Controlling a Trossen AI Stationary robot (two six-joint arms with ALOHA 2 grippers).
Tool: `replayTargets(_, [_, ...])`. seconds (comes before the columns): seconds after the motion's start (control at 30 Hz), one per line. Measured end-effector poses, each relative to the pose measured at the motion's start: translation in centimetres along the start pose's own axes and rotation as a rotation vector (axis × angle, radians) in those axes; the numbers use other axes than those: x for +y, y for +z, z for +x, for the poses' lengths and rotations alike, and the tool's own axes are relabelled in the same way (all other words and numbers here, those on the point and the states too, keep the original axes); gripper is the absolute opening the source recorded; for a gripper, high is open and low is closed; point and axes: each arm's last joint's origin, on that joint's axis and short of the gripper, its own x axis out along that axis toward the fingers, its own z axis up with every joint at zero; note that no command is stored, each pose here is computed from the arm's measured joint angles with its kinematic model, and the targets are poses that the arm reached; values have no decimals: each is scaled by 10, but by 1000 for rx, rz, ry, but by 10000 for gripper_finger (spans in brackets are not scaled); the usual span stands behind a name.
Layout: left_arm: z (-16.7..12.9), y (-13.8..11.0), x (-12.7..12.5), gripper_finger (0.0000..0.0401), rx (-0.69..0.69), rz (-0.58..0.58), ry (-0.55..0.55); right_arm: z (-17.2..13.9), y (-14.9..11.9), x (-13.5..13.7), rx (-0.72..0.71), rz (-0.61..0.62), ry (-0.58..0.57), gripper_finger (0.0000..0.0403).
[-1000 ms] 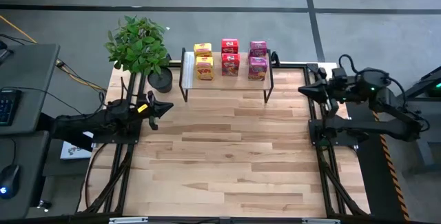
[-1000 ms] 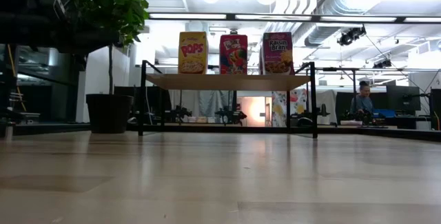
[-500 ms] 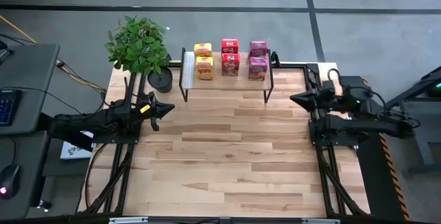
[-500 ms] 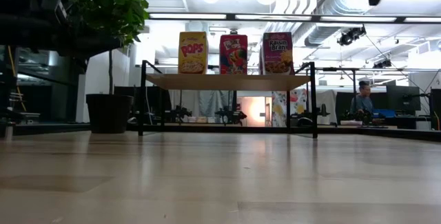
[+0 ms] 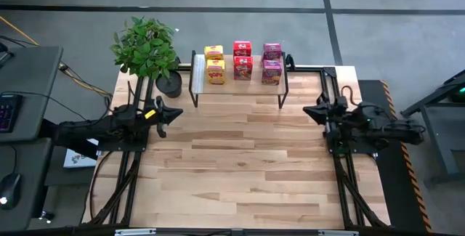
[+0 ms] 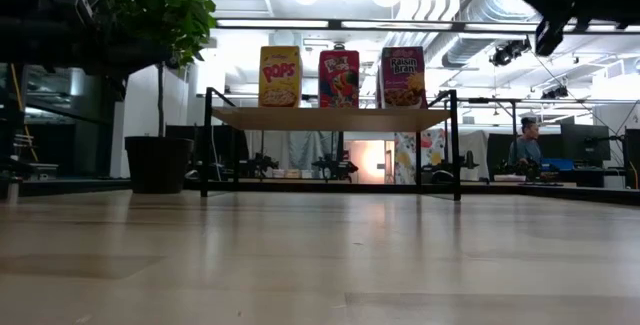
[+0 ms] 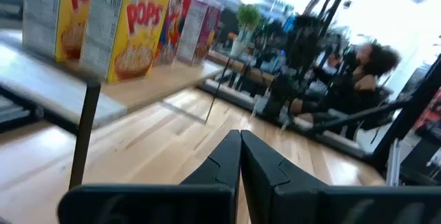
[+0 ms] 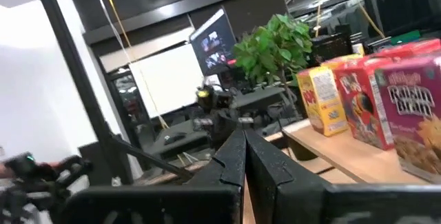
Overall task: Stack cereal on shelf
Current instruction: Return to Home Position
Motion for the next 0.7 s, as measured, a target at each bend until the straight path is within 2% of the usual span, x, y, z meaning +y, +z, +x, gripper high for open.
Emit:
replayTargets(0.2, [0,0,-1,3,-3,-1,-9,2,-24,-8,-23,-16,-12,0])
replayTargets(0.43, [0,0,-2,3,4,-1,-24,2,-50,-16,58,-27,-27,0])
replayTargets(0.7, [0,0,-2,3,4,-1,-24,0,-63,-20,195,-66,-57,0])
